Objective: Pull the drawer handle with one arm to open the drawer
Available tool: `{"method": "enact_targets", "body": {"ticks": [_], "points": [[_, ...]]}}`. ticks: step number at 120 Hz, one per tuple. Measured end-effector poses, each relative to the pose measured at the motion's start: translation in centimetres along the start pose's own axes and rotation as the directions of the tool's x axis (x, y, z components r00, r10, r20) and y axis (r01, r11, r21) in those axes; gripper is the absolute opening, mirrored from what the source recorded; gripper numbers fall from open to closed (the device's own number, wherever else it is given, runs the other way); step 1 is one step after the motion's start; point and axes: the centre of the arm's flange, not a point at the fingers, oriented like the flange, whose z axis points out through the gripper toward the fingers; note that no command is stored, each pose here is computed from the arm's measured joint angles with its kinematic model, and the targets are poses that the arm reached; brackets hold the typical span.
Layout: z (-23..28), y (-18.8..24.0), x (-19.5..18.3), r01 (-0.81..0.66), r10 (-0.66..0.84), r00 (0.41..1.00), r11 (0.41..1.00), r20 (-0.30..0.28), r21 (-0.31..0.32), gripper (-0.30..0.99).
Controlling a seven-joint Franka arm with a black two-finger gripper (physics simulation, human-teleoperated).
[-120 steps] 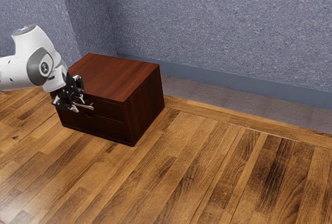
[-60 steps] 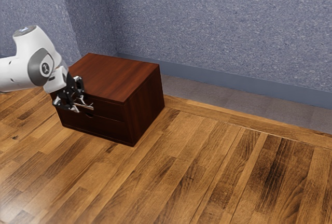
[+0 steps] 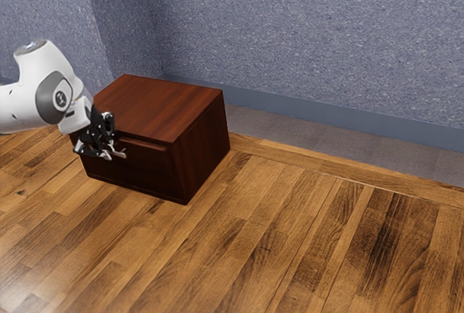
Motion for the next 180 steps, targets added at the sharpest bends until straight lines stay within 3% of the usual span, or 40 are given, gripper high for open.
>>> {"method": "enact_targets", "body": {"ticks": [70,92,152,180], "points": [[-1.4,3.6,1.3,-0.002,0.001,1.0,1.0,-0.023,-0.006,0.01],[-1.2,4.4,-0.9,0.043,-0.044,0.999,0.999,-0.023,-0.016,-0.01],[-1.5,4.6,-0.7,0.039,-0.04,0.999,0.999,-0.033,-0.026,-0.01],[-1.7,6.7,-0.3,0.046,-0.047,0.998,0.998,-0.047,-0.031,-0.01]]}}
